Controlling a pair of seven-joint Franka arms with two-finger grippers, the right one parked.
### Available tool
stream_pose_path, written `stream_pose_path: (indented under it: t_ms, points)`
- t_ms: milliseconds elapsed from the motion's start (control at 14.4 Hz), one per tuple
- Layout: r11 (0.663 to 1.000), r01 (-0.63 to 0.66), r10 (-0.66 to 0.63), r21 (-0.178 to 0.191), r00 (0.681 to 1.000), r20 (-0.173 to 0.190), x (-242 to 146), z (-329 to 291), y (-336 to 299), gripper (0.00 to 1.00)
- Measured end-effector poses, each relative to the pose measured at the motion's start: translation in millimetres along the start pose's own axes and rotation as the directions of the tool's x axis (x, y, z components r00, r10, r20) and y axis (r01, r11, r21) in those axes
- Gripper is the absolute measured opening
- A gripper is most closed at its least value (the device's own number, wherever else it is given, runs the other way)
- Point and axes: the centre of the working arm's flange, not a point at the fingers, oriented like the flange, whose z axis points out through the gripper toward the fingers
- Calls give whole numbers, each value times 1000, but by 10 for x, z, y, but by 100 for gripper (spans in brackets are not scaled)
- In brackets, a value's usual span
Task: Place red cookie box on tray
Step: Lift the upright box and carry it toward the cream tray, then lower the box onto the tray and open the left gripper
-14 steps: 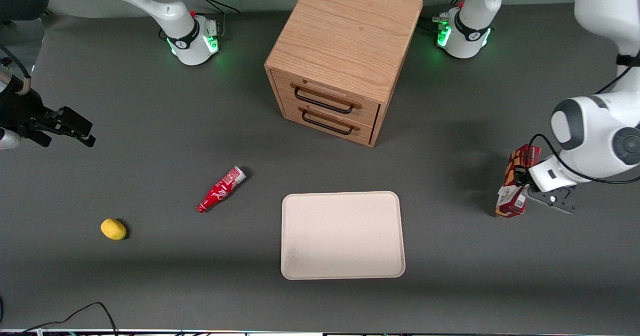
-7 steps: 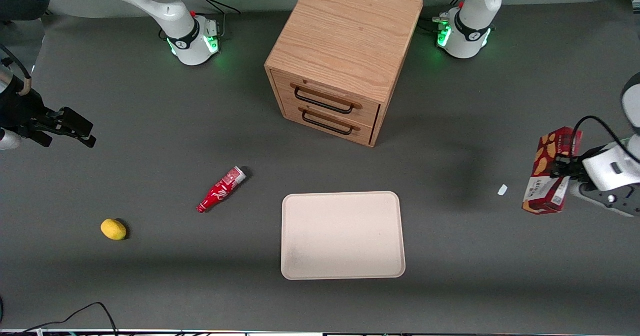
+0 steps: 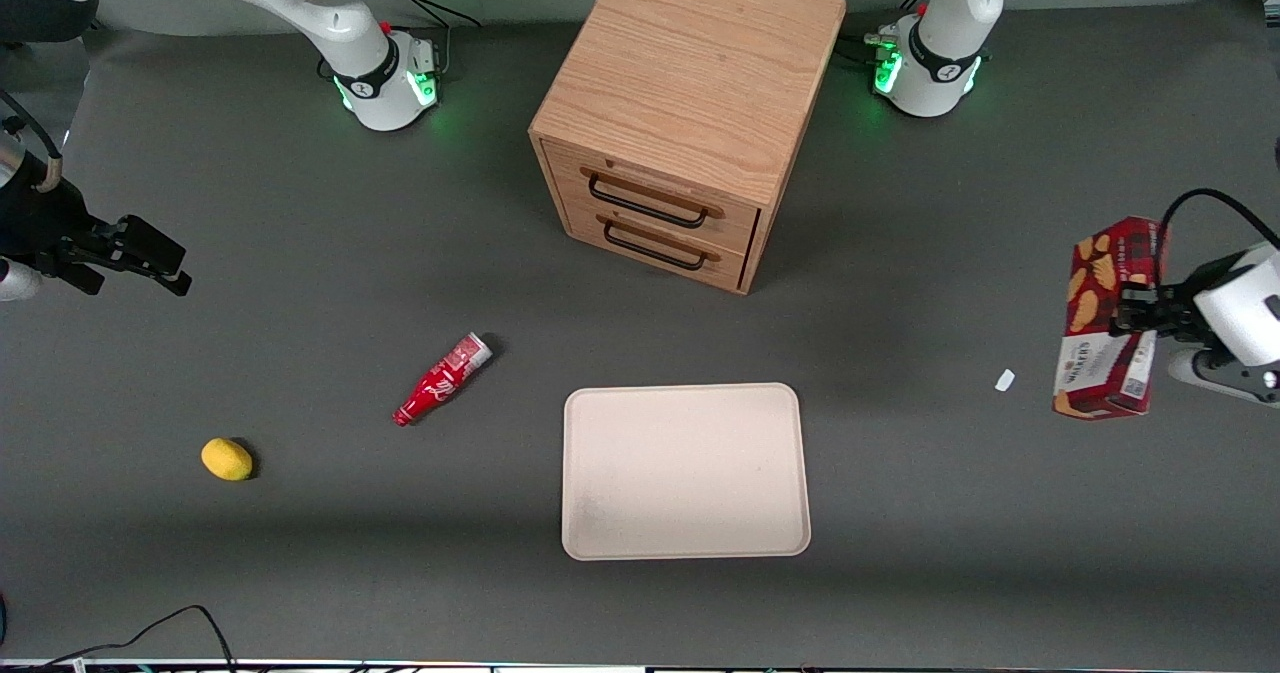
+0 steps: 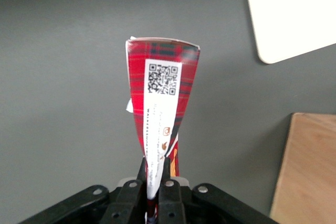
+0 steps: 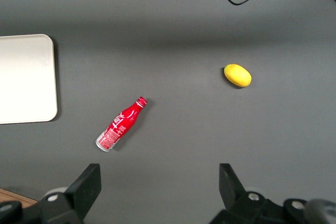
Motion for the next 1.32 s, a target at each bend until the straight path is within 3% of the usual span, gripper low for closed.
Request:
stream_pose_path:
  t_ms: [416,624,1318]
  points:
    - [987,157,-157,12,987,-24,354,60,1610,8]
    - [976,218,-218,7,975,-43,611,258,2084,8]
    - [950,300,-310,-88,939,-150,1371,1435,2688,8]
